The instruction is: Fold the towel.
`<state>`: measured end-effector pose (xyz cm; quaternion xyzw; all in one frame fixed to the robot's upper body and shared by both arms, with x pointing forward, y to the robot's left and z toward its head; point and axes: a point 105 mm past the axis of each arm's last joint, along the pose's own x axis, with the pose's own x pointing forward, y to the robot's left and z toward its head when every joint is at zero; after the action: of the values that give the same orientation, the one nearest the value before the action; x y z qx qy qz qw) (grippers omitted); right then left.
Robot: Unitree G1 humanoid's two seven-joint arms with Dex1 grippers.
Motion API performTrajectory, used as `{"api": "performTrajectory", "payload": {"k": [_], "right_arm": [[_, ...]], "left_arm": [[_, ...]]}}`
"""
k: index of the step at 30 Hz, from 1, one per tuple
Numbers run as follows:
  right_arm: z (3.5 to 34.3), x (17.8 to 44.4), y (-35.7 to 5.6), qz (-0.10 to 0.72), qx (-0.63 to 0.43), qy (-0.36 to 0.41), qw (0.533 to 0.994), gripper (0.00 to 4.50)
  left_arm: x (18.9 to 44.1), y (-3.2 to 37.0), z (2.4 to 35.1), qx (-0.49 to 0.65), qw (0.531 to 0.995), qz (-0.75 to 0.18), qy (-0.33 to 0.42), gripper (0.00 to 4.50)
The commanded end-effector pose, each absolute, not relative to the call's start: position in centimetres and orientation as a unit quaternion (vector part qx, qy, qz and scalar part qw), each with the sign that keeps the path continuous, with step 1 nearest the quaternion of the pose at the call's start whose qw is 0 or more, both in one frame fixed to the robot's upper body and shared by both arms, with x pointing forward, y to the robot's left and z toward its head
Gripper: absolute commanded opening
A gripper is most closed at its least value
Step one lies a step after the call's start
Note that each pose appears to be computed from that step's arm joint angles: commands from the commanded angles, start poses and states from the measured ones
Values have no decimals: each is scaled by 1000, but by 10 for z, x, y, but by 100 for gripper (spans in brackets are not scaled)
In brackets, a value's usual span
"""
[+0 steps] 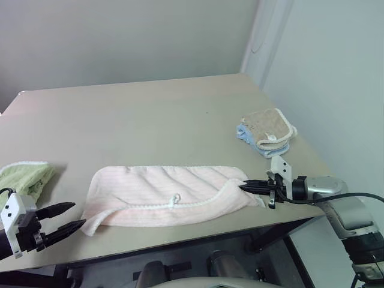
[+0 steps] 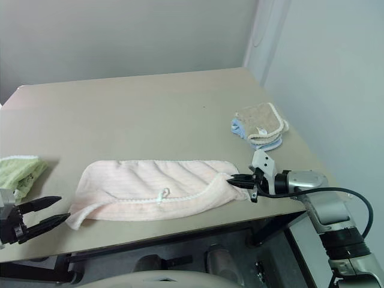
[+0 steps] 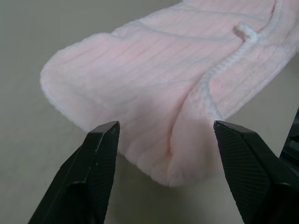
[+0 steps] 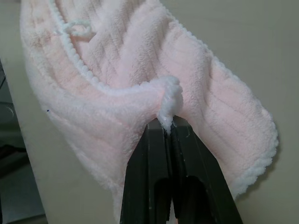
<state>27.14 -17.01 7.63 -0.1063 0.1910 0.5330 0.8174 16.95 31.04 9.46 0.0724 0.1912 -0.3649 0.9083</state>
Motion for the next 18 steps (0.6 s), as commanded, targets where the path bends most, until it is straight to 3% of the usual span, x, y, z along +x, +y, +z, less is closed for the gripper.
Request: {"api": "performTrajectory", "payload": {"k": [1, 8, 15, 18], "right_arm": [[87, 277, -165, 539, -120, 165, 817, 0], [90, 280, -162, 539, -121, 158, 819, 0], [91, 281, -161, 533, -118, 156, 823, 0], [91, 281, -161, 532, -118, 155, 824, 0]], "left_arm": [[168, 293, 90, 91, 895, -395, 186, 345], [160, 284, 63, 125, 870, -418, 228, 345], [173, 289, 58, 139, 882, -391, 223, 345], [172, 289, 57, 133, 879, -396, 228, 283]]}}
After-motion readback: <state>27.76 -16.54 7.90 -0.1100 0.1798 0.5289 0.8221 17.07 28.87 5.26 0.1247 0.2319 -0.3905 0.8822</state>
